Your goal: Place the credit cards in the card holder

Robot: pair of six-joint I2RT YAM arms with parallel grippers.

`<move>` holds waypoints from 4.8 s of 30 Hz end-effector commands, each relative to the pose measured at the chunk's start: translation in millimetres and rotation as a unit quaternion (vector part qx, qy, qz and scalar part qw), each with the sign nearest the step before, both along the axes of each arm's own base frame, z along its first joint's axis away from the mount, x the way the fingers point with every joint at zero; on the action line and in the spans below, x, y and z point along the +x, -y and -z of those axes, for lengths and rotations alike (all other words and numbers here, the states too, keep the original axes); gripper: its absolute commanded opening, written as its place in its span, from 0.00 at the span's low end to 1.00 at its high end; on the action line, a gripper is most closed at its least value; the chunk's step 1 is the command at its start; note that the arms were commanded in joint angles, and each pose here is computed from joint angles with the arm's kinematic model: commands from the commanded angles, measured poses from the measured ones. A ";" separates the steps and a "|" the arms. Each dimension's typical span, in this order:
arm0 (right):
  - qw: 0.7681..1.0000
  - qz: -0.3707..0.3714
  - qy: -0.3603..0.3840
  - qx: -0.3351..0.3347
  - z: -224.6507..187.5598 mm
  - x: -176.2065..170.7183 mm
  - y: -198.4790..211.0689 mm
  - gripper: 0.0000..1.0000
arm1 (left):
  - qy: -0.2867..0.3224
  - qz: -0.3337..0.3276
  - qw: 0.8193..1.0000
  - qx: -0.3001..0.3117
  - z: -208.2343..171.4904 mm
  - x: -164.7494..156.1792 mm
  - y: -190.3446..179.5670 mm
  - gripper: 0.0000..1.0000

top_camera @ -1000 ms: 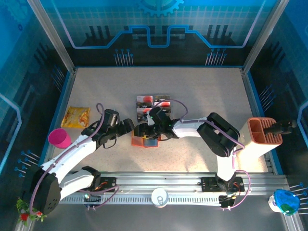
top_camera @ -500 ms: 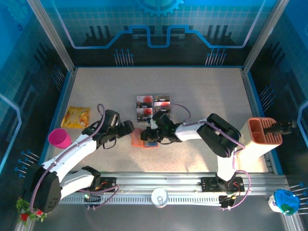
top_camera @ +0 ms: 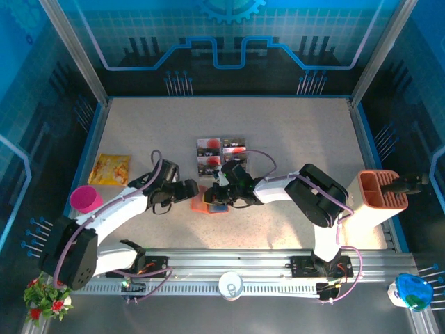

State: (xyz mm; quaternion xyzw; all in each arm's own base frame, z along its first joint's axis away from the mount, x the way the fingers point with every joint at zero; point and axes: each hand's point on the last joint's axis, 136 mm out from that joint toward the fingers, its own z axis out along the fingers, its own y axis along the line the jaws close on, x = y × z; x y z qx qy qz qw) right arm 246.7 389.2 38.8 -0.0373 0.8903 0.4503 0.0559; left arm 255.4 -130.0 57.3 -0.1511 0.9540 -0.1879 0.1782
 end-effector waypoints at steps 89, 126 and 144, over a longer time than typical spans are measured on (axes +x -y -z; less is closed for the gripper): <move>0.833 -0.243 0.324 -0.377 -83.6 116.0 120.2 0.49 | -0.041 0.013 0.996 0.082 42.3 -17.6 -10.6 0.84; 0.718 -0.343 0.333 -0.506 -20.8 144.5 111.3 0.34 | -0.045 0.016 0.995 0.085 42.2 -16.3 -10.0 0.84; 0.714 -0.345 0.366 -0.487 -49.1 137.6 111.0 0.00 | -0.047 0.016 0.995 0.085 43.0 -15.5 -9.2 0.84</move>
